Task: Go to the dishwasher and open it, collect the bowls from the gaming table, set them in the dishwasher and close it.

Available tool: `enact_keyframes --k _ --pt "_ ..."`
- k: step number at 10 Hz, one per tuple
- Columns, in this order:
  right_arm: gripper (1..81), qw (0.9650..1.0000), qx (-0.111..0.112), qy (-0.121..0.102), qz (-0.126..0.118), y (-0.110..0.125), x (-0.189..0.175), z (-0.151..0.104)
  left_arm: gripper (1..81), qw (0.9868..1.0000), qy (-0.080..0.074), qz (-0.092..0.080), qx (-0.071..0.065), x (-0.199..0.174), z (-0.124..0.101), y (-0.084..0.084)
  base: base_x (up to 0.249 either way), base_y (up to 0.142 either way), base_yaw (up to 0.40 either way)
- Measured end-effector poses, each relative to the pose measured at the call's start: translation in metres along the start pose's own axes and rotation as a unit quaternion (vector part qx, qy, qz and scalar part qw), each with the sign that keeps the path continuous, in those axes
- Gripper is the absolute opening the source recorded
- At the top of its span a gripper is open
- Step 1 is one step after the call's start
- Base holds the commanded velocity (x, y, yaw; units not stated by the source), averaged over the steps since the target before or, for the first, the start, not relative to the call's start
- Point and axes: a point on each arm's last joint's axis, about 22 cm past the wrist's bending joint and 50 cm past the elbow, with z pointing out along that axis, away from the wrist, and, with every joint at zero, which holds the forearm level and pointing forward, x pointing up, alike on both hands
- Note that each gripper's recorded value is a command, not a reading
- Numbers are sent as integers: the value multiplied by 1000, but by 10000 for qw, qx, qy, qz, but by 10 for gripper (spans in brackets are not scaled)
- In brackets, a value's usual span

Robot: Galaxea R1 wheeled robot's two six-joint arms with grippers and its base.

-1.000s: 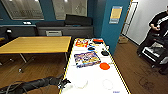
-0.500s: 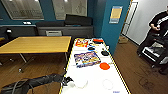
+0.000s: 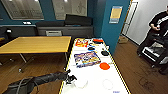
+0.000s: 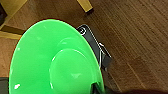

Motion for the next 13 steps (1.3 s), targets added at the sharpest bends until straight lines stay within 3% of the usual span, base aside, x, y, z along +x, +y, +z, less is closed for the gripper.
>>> enact_keyframes --k 4,8,12,13 --pt "10 10000 -4 3 0 0 0 0 811 10000 -29 79 37 -5 15 14 0 0 0" --pt "10 10000 -3 3 1 0 0 0 811 9993 -3 -87 350 -5 35 -1 0 0 0" --pt "10 10000 -29 39 -23 3 5 3 811 9992 -46 -66 402 -17 53 8 0 0 0" --pt "10 10000 -31 43 -21 3 6 3 10 9990 -94 -46 443 -25 58 4 0 0 0"
